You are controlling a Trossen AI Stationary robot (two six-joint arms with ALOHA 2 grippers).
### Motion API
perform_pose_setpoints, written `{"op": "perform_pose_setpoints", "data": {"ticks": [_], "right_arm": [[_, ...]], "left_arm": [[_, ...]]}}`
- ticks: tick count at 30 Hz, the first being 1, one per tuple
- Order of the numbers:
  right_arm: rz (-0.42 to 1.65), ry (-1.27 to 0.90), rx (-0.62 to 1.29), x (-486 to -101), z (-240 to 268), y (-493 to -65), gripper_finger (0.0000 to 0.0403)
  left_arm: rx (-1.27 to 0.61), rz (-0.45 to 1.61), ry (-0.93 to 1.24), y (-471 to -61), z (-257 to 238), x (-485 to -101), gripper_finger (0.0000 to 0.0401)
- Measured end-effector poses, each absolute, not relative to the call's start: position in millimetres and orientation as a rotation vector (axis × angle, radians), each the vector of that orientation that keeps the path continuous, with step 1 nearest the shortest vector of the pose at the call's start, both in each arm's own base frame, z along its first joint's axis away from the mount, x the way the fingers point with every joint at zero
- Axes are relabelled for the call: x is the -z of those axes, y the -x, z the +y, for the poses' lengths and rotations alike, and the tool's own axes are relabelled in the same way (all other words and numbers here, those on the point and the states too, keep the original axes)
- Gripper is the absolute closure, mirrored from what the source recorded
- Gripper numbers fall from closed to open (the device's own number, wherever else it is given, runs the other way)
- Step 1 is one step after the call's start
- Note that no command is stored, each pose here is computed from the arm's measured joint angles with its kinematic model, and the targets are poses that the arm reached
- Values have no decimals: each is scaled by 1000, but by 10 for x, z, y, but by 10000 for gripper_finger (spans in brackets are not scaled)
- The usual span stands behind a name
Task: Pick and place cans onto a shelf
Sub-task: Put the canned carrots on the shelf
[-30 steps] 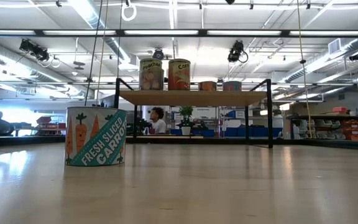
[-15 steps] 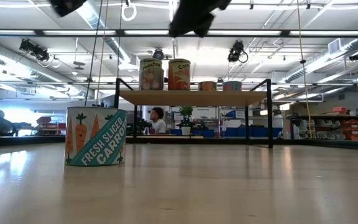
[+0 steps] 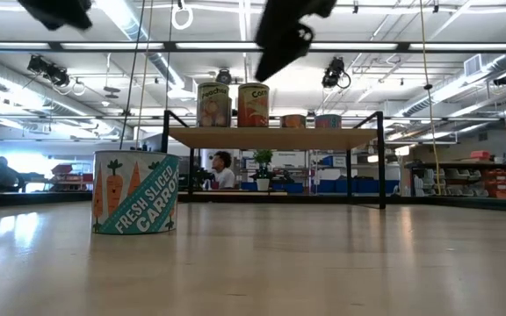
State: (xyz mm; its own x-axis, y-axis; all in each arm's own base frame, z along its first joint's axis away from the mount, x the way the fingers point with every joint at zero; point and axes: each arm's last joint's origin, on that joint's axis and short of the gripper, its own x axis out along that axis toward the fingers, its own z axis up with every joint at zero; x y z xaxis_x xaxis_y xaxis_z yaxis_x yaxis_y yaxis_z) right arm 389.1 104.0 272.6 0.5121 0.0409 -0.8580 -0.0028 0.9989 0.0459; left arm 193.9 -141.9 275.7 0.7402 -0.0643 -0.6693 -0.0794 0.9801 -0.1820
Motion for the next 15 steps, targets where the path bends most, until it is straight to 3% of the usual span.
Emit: {"op": "perform_pose_setpoints", "data": {"ticks": [5, 15], "right_arm": [[1060, -92, 69, -2973, 976, -3646, 12], [1019, -114, 111, -3269, 1127, -3323, 10]], "left_arm": [[-39, 859, 114, -2213, -1439, -2434, 68], [-72, 1067, 58, -2547, -1510, -1790, 46]]}}
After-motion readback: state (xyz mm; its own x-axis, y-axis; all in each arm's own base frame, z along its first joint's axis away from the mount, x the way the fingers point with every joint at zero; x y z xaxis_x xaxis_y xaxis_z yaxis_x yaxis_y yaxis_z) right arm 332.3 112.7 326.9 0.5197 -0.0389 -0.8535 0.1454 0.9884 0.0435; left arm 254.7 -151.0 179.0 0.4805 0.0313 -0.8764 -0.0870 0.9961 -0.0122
